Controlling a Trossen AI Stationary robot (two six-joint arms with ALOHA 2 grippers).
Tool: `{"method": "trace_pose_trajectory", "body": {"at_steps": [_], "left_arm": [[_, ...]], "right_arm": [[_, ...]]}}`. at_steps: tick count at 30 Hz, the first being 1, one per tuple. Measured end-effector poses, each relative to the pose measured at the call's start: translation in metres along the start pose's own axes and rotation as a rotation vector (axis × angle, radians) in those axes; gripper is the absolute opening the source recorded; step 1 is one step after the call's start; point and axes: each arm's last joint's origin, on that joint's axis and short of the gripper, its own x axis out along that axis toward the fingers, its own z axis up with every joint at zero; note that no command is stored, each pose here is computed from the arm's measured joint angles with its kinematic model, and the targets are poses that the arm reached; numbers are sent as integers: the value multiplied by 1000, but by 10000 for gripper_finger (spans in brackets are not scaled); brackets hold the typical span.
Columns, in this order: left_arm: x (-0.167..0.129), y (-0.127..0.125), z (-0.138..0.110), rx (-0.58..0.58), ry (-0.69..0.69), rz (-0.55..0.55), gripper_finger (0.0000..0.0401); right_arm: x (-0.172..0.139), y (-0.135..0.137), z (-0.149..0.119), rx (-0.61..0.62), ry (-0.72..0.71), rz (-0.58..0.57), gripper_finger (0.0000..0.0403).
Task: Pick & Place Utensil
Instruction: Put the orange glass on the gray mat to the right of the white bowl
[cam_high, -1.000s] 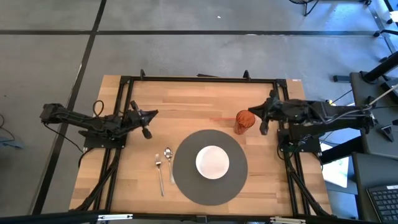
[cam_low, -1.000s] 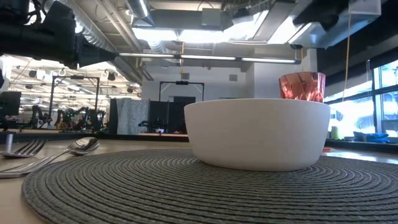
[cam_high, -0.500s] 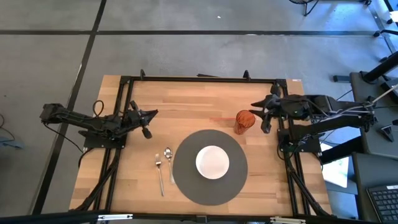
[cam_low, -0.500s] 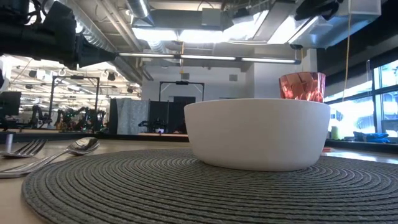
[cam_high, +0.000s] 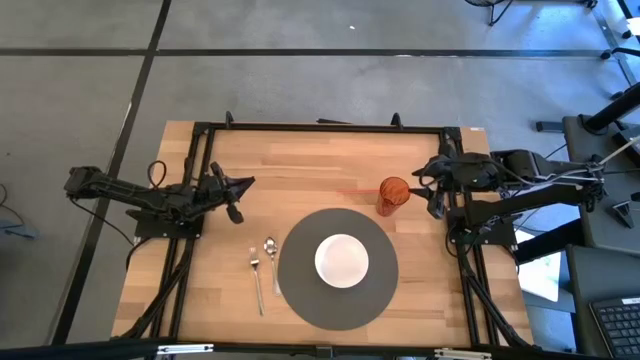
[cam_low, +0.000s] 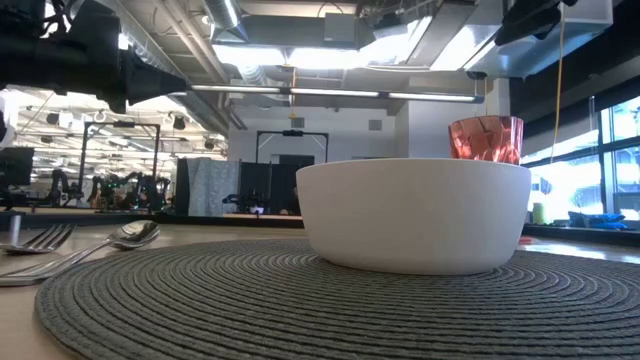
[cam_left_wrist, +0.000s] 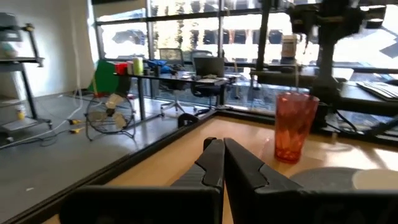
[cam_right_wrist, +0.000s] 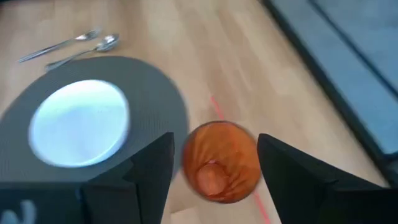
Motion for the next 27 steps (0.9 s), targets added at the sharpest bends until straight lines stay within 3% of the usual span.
{"method": "trace_pose_trajectory", "body": {"at_steps": [18, 27], "left_arm": [[0, 1, 1, -24, -10, 27, 4], [0, 1, 2, -46, -18, 28, 8]], "right_arm": [[6, 1, -2, -21, 65, -12, 230], [48, 8, 3, -152, 241, -62, 230]]}}
